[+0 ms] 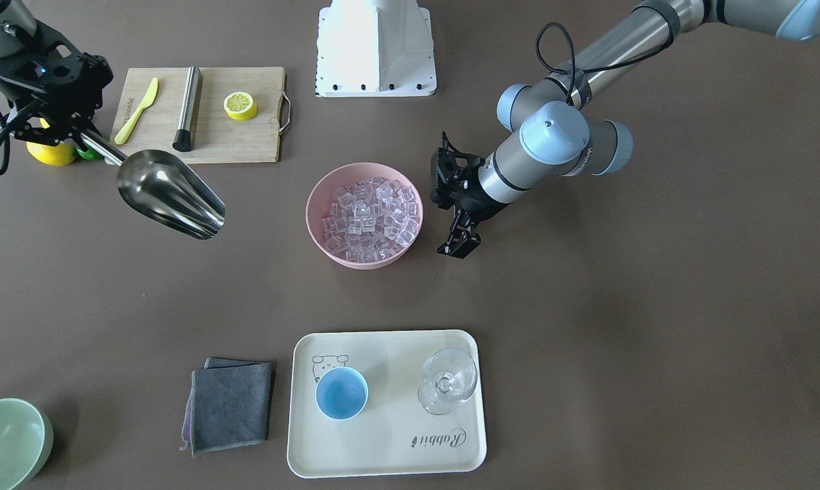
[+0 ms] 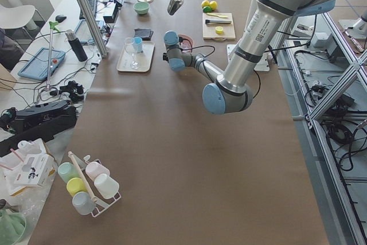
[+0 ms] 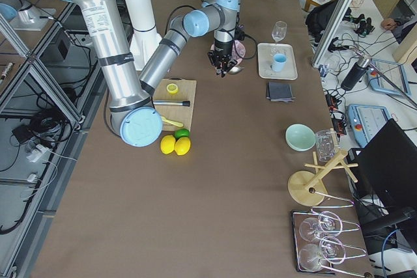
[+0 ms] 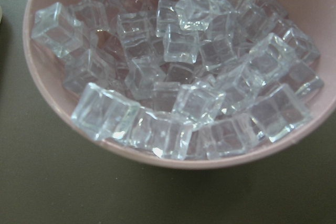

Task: Put ice in cup with scoop
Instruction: 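Lift the scoop with the right gripper and carry it toward the bowl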

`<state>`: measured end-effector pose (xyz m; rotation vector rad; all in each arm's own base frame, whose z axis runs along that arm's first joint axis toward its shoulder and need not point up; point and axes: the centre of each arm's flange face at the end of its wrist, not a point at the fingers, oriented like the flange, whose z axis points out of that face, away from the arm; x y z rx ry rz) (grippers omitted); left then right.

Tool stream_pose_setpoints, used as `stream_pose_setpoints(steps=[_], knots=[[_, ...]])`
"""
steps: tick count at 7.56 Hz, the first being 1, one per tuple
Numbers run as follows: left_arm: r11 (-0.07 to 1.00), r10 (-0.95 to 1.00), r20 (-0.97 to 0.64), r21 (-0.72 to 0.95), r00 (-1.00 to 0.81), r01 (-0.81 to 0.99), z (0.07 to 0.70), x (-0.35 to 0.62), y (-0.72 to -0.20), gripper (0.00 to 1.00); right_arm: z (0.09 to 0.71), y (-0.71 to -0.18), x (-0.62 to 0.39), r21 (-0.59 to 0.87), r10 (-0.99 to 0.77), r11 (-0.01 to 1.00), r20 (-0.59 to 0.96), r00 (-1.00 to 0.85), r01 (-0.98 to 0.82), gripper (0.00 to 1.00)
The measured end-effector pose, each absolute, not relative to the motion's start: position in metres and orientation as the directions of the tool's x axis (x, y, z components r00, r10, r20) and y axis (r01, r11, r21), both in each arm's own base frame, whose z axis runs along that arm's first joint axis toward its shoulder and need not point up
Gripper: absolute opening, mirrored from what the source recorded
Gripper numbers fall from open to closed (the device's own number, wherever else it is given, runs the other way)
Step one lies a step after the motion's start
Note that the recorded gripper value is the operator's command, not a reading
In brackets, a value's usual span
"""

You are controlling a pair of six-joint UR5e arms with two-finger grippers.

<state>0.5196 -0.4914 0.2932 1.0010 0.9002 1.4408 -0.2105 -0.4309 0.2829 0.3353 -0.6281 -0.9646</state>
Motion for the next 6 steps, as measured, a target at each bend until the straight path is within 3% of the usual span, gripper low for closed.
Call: stream_pose_setpoints(steps=[6], knots=[[-0.076, 0.997, 0.069, 0.933, -0.035, -0.351, 0.286, 0.536, -0.496, 0.99, 0.151, -0.421, -0.329, 0.291, -0.946, 0.320, 0.147, 0.289, 0.902, 0.00]])
